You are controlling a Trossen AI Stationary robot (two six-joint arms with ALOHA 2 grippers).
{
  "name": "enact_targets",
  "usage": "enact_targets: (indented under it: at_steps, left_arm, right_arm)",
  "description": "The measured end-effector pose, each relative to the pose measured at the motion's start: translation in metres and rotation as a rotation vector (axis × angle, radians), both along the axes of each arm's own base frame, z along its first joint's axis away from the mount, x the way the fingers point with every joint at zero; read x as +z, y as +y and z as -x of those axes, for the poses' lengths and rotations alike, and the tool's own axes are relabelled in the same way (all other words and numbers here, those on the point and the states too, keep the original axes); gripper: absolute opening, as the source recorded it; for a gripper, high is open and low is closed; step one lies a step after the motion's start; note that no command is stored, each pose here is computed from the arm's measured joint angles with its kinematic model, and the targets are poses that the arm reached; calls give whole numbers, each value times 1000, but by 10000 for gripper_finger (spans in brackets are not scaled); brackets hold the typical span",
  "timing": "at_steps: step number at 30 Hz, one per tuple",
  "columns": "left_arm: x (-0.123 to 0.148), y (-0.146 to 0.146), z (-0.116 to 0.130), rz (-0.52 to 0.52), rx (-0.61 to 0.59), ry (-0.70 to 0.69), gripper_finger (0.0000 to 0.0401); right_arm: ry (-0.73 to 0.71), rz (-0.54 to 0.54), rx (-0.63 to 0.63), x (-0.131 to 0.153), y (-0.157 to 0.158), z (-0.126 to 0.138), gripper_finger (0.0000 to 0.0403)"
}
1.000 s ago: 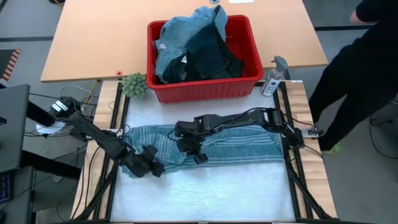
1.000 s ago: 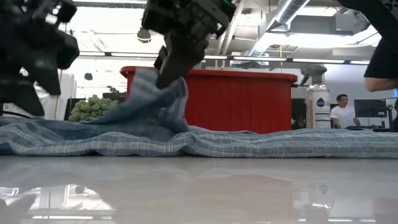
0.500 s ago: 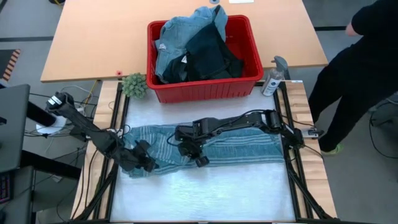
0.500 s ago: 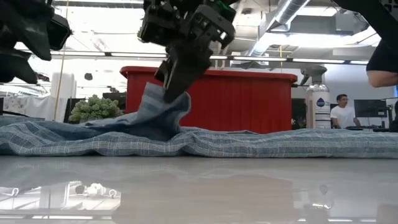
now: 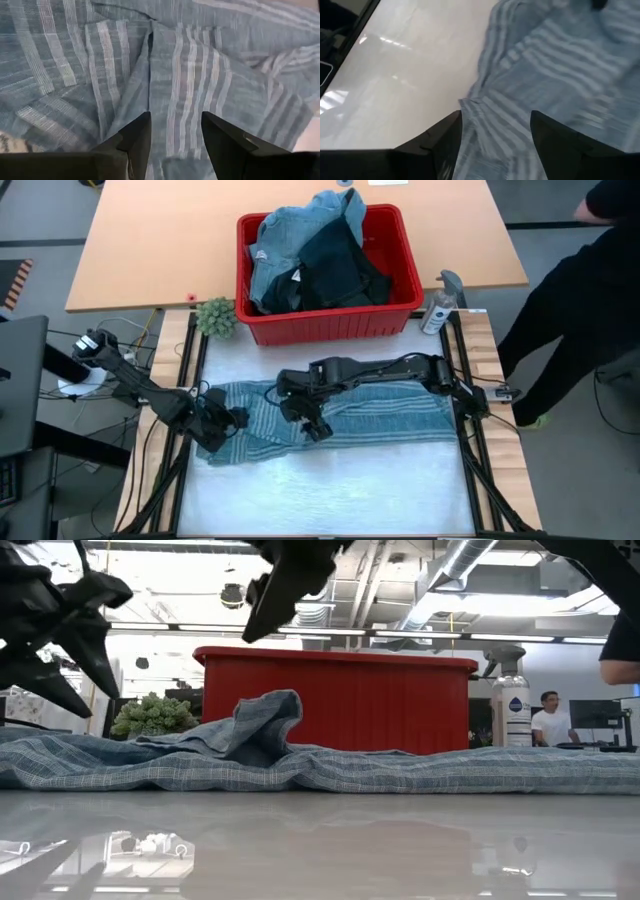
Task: Fold Laundry from Bin
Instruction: Fold the blue polo shirt
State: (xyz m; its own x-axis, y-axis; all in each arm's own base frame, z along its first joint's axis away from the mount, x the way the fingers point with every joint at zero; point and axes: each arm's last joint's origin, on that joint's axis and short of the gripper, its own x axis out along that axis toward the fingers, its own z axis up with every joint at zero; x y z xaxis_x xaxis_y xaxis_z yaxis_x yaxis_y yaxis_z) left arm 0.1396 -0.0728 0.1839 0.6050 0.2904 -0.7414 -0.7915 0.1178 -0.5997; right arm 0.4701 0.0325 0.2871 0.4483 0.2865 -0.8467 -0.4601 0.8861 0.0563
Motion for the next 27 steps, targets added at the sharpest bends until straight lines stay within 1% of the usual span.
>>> enact_targets:
  at_steps: [5,9,13,18,24,27]
  left_arm:
    - [-1,2,-12,-12,-9,-19,162]
    - [2,4,-21,-15,-62,-56,162]
    - [-4,11,-20,-21,-55,38,162]
    - [-8,12,-26,-17,-47,52,162]
    - [-23,11,-33,-15,-53,137,162]
    - [-25,9,-37,-10,-51,122,162]
  right_arm:
    - [-28,1,-33,22,-8,3,260]
    - [-30,-2,-51,28,-14,4,260]
    - [-7,-11,-78,27,-18,5,260]
    - [2,-17,-90,27,-20,6,260]
    - [7,-26,-102,27,-19,6,260]
    - [11,-31,-110,27,-19,6,260]
